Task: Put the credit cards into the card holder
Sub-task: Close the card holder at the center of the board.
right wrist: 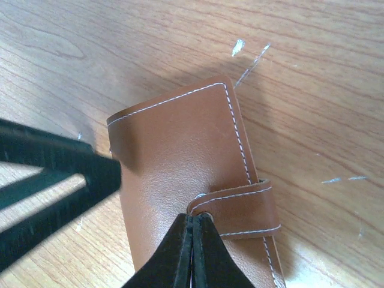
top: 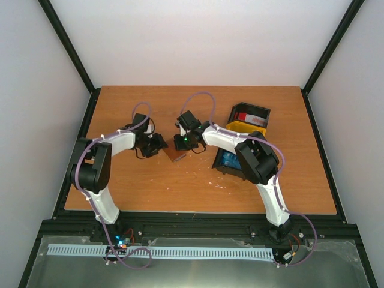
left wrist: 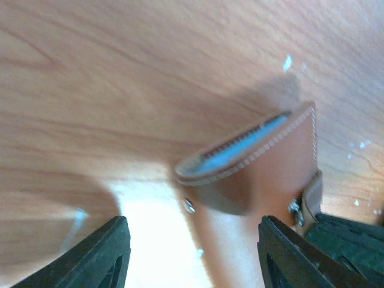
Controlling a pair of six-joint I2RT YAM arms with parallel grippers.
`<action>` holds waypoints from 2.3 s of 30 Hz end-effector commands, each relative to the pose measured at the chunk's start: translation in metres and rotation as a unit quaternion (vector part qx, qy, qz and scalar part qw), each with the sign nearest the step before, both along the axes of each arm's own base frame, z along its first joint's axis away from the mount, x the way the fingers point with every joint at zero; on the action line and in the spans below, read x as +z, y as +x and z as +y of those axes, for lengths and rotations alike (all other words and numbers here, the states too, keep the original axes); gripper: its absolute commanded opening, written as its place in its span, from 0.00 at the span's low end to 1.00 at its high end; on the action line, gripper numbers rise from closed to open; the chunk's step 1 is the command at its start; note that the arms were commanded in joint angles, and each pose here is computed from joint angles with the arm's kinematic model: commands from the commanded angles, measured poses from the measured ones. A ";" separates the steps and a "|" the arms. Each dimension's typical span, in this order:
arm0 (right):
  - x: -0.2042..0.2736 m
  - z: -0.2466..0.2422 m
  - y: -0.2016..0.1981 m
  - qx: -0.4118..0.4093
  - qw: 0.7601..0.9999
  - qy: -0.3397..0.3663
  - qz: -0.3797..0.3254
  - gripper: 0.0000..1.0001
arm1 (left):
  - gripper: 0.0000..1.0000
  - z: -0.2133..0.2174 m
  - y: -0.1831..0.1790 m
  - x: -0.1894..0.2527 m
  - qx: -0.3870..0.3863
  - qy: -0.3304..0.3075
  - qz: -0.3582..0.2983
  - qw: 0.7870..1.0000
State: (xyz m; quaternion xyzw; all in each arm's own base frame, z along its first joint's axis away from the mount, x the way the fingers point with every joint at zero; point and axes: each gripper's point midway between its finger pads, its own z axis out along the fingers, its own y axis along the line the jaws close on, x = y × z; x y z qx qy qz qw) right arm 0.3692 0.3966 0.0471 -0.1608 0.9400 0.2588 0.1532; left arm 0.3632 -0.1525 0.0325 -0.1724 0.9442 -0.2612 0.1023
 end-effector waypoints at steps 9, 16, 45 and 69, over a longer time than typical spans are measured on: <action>0.017 -0.005 0.009 -0.009 1.000 0.012 -0.012 0.03 | 0.63 0.002 0.040 0.001 -0.047 -0.011 -0.044 0.998; 0.016 -0.002 0.007 0.003 1.000 0.017 -0.004 0.03 | 0.44 -0.007 0.039 -0.009 -0.078 -0.030 -0.036 0.996; -0.007 0.001 0.001 0.027 0.999 0.000 0.030 0.03 | 0.36 0.002 0.009 -0.042 -0.064 -0.008 0.024 0.998; -0.017 0.000 -0.007 0.035 0.998 -0.012 0.056 0.03 | 0.35 0.003 0.003 -0.051 -0.061 -0.003 0.039 0.997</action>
